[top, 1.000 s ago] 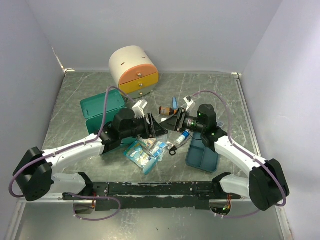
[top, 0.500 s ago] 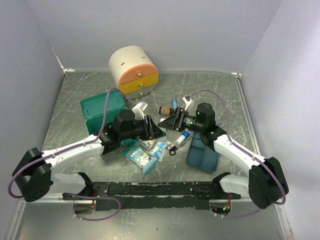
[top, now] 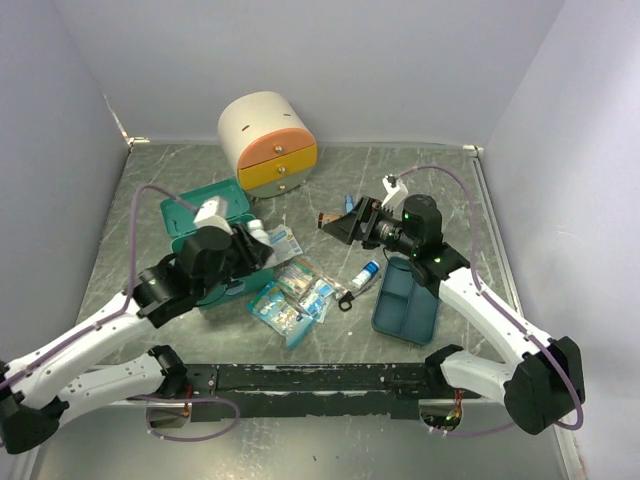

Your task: Organize the medicine kit

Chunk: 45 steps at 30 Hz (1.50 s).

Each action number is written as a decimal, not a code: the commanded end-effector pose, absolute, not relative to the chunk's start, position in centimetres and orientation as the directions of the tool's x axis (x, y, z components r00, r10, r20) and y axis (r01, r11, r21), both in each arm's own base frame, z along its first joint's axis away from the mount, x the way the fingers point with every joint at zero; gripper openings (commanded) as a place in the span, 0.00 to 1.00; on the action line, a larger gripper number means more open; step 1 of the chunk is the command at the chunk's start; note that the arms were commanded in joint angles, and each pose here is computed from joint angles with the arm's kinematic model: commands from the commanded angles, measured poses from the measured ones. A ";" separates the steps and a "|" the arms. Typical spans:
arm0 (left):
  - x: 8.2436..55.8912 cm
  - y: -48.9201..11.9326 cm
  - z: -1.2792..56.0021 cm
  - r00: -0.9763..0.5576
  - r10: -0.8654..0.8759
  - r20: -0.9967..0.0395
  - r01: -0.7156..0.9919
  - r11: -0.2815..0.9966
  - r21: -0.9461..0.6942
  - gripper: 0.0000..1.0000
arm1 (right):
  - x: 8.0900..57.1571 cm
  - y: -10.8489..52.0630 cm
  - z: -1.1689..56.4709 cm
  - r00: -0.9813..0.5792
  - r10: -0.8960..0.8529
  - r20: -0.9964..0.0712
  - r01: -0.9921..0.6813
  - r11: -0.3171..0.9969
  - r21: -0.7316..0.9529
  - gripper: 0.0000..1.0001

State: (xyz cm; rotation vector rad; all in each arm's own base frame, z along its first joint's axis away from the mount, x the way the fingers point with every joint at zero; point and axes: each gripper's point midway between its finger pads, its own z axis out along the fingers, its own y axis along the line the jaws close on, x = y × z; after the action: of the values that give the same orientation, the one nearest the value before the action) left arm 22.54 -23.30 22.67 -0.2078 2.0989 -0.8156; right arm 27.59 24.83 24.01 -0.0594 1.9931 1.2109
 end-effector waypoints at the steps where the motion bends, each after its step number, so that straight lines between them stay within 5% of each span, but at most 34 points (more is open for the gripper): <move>1: 23.2 -14.9 23.5 -0.435 -0.539 -0.721 -0.170 0.836 -0.522 0.38 | 28.5 23.8 24.3 -0.656 0.358 -0.665 -0.382 0.602 0.701 0.76; 21: 28.5 -15.5 17.6 -0.552 -0.515 -0.656 -0.223 0.849 -0.479 0.37 | 28.6 22.7 22.2 -0.664 0.368 -0.651 -0.313 0.654 0.689 0.74; 45: 29.6 -19.7 10.0 -0.767 -0.391 -0.508 -0.225 0.906 -0.357 0.38 | 28.3 21.6 20.6 -0.662 0.376 -0.649 -0.263 0.694 0.670 0.73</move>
State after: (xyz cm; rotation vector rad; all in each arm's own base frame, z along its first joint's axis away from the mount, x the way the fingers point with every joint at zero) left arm 28.58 -17.86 8.73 -0.4891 2.4763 -0.2894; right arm 28.43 22.18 20.56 0.0802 2.0900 1.0062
